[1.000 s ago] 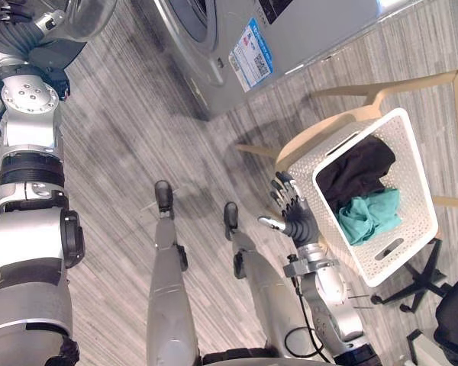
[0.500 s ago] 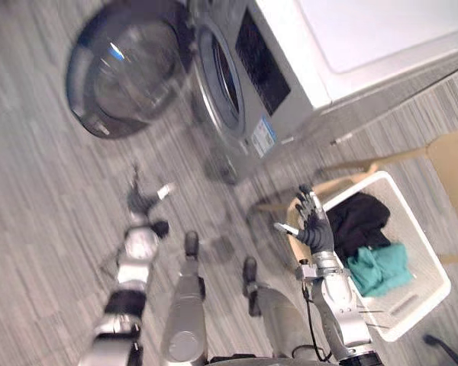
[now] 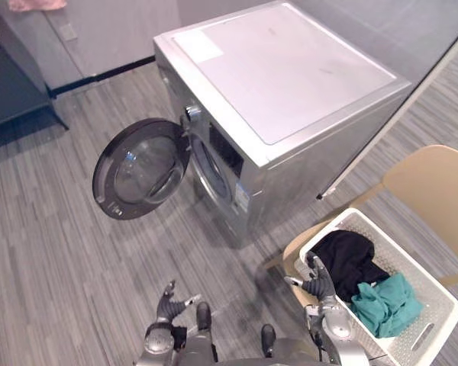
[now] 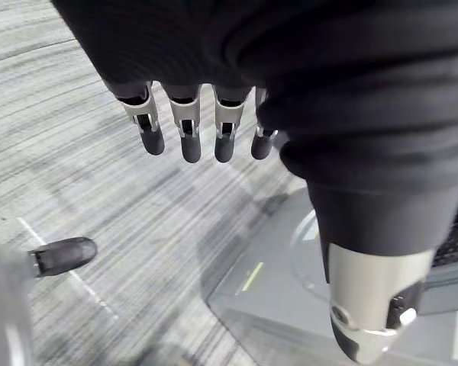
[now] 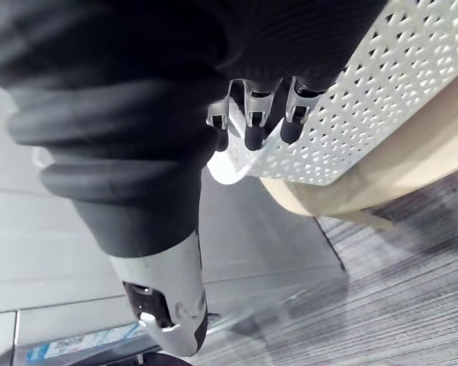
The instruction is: Pick up the laundry basket with both hands and put the clothes into the washing machine.
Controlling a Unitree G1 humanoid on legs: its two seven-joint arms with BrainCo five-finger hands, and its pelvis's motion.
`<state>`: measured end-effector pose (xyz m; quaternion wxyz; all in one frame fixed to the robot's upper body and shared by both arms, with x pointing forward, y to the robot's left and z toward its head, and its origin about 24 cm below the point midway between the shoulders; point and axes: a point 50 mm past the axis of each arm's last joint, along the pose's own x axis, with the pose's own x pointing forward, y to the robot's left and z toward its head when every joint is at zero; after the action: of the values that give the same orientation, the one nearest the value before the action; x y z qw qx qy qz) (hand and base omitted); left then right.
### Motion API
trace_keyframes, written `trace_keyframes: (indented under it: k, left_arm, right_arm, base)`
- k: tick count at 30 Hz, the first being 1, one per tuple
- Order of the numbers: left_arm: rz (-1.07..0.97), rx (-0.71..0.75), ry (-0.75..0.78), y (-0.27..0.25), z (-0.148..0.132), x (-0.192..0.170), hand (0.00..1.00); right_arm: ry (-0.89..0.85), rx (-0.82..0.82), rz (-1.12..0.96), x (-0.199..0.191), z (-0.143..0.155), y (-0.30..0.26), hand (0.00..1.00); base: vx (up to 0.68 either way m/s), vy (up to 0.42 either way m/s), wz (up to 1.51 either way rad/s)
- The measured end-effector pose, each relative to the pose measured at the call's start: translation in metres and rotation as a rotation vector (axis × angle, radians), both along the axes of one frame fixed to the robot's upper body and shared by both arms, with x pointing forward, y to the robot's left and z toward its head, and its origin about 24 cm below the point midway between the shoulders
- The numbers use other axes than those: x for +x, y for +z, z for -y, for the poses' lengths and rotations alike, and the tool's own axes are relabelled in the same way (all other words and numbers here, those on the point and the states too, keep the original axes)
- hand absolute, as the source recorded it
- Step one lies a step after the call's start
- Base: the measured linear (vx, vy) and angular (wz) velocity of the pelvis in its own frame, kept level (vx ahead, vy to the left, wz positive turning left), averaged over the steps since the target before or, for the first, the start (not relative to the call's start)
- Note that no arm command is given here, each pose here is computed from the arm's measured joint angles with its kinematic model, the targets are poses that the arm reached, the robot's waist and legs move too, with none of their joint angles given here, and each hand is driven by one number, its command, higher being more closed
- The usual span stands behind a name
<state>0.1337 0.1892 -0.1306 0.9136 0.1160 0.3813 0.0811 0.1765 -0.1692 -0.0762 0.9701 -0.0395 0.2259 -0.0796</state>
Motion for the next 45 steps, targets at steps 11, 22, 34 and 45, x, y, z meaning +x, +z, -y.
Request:
trace_keyframes:
  k: [11, 22, 34, 45]
  left_arm:
    - [-0.164, 0.021, 0.017, -0.019, -0.004, -0.023, 0.00]
    - [-0.110, -0.021, 0.018, -0.016, 0.014, -0.011, 0.00]
    - [-0.127, 0.035, -0.034, -0.016, 0.006, -0.006, 0.00]
    - [-0.107, 0.049, -0.032, -0.013, -0.001, -0.004, 0.00]
  right_arm:
    - [-0.046, 0.022, 0.192, -0.007, 0.007, 0.038, 0.00]
    - [0.016, 0.002, 0.240, -0.008, -0.007, 0.047, 0.00]
    - [0.189, -0.272, 0.034, -0.003, -0.004, 0.010, 0.00]
    - [0.391, -0.466, -0.058, 0.028, -0.003, -0.005, 0.00]
  base:
    - [-0.03, -0.045, -0.98]
    - [0.22, -0.072, -1.08]
    - [0.10, 0.153, -0.32]
    - [-0.07, -0.028, 0.22]
